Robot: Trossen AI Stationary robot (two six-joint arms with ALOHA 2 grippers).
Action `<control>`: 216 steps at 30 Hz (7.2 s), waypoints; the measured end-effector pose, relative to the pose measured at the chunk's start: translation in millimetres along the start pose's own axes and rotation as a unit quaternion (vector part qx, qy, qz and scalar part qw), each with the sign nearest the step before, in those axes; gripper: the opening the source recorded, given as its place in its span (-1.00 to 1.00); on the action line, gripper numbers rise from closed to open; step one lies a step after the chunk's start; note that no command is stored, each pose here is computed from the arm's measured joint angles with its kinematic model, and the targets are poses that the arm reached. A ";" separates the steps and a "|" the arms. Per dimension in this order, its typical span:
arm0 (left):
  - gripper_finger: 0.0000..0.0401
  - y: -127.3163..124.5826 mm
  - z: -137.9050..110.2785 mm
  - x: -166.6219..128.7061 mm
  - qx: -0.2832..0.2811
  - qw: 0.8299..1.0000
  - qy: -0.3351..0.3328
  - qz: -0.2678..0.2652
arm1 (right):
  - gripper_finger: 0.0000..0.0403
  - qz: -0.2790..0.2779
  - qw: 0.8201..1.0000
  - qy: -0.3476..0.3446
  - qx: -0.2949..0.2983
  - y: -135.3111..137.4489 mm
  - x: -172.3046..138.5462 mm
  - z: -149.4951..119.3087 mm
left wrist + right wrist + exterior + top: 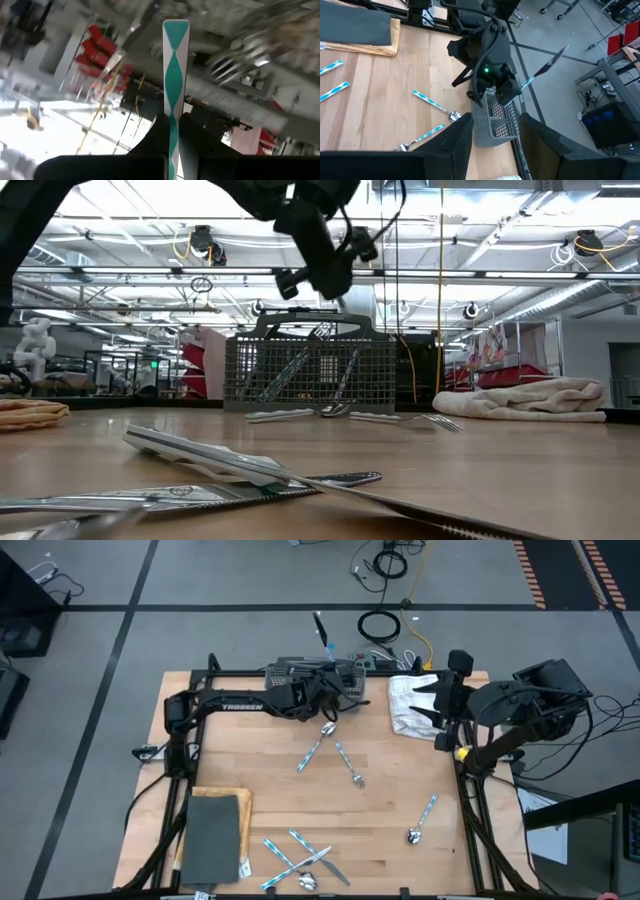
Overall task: Sort silverware
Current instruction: Put the blue knife into the silverware basket, then put the blue spoon into the silverware basket
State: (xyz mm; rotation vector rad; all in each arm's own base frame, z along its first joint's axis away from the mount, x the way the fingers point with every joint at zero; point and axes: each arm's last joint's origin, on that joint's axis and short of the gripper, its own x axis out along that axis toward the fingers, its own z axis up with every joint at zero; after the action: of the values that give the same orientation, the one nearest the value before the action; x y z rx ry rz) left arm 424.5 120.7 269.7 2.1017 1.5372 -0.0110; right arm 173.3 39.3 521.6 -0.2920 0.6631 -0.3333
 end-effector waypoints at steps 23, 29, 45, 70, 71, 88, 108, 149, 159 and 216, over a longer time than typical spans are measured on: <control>-0.93 -29.8 35.1 13.8 0.055 0.998 -0.015 0.014 | -0.25 0.026 0.999 0.028 -0.021 18.4 21.0 8.9; -0.92 -44.0 50.0 14.8 0.079 0.996 -0.031 0.000 | -0.25 0.026 0.999 0.028 -0.021 18.4 21.0 8.9; -0.52 -44.1 56.1 10.0 0.038 0.999 -0.031 0.002 | -0.25 0.027 0.999 0.028 -0.021 18.4 21.0 8.9; -0.48 7.2 -109.6 -113.6 -0.563 0.810 0.093 0.133 | -0.25 0.033 0.998 0.031 0.031 18.5 21.3 8.9; -0.48 3.7 -117.7 -124.8 -0.624 0.764 0.083 0.140 | -0.25 0.033 0.998 0.031 0.040 18.5 21.3 8.9; -0.48 -63.7 -63.1 -124.0 -0.868 0.370 -0.108 -0.314 | -0.25 -0.008 0.993 0.023 0.113 20.3 26.6 12.8; -0.48 -62.8 70.2 -17.4 -0.793 0.301 -0.053 -0.527 | -0.25 -0.007 0.994 0.021 0.111 20.4 26.6 13.3; -0.91 -36.6 101.8 -44.0 -0.785 0.289 -0.138 -0.530 | -0.25 -0.008 0.993 0.024 0.112 20.3 26.5 12.6; -0.91 -17.9 -8.0 -95.6 -0.911 0.303 -0.138 -0.242 | -0.25 -0.008 0.993 0.023 0.113 20.4 26.5 12.8; -0.27 -212.9 -21.9 -38.3 -0.963 0.213 -0.126 0.102 | -0.25 -0.016 0.986 -0.048 0.158 10.1 33.1 30.7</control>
State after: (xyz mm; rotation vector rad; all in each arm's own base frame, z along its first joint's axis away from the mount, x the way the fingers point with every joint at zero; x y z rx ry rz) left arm 215.5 140.9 213.3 -0.0679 0.0247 0.9938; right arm 219.6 40.4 522.8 -0.0145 0.5023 -0.4464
